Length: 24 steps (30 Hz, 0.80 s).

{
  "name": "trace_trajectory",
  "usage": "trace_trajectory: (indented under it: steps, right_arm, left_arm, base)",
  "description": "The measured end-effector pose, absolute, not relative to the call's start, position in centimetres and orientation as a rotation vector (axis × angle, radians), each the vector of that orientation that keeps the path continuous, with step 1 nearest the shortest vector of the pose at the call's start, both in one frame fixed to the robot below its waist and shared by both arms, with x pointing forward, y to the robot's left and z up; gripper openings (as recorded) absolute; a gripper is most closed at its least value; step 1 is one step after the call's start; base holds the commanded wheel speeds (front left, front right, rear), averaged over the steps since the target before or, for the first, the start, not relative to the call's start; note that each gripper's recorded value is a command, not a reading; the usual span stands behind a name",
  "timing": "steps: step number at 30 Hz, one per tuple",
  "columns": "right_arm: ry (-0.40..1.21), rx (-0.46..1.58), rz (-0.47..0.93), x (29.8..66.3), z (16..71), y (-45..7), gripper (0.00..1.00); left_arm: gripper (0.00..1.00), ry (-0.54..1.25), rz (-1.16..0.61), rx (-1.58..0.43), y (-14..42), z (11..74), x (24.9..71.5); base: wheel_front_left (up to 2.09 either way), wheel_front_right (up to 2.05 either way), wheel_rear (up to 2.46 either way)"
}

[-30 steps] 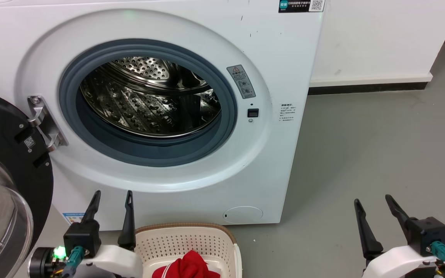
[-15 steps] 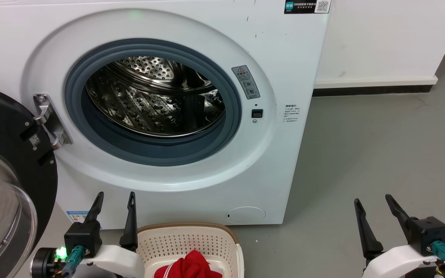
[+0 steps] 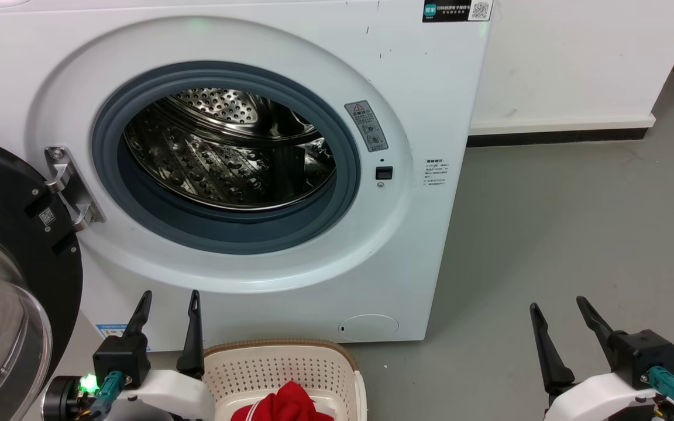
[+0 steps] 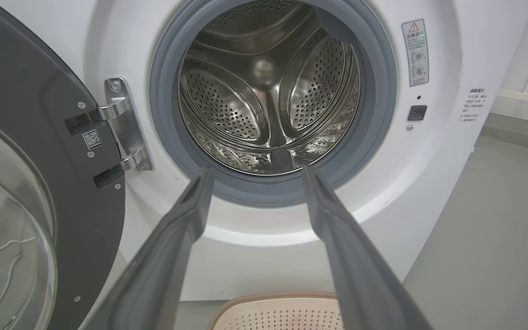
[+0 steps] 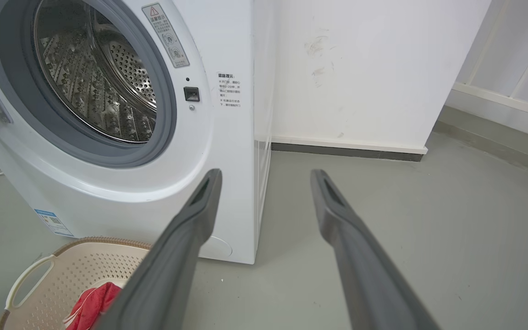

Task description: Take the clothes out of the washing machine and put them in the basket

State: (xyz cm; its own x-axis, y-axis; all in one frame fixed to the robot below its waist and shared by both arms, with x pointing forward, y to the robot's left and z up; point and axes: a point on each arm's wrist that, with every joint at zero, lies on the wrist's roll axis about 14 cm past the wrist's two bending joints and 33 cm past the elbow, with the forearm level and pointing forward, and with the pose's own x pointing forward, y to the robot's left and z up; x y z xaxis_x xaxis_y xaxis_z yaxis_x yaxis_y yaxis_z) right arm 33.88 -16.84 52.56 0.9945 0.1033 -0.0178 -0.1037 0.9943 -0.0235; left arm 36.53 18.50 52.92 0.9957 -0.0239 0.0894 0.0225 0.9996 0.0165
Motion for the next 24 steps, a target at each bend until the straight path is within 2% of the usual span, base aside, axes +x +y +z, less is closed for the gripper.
trace_trajectory:
  steps: [5,6,10,24]
  right_arm:
    - [0.016,-0.020,0.104,33.9,52.6,-16.8,1.00]
    - [0.022,-0.020,0.105,33.9,52.4,-16.8,0.00]
    - [0.062,-0.002,0.106,33.6,51.1,-16.8,0.00]
    - [0.081,0.296,0.093,33.9,50.3,-17.1,0.00]
  left_arm:
    - [1.00,-0.089,-0.021,0.012,18.6,52.9,36.4]
    - [0.00,-0.083,-0.020,0.011,18.7,52.7,36.4]
    - [0.00,-0.013,-0.007,-0.019,18.7,50.6,35.8]
    - [0.00,0.048,0.030,-0.300,19.5,49.5,36.0]
  base:
    - [0.00,0.00,0.00]
    - [0.00,0.00,0.00]
    - [0.00,0.00,0.00]
    - [0.00,0.00,0.00]
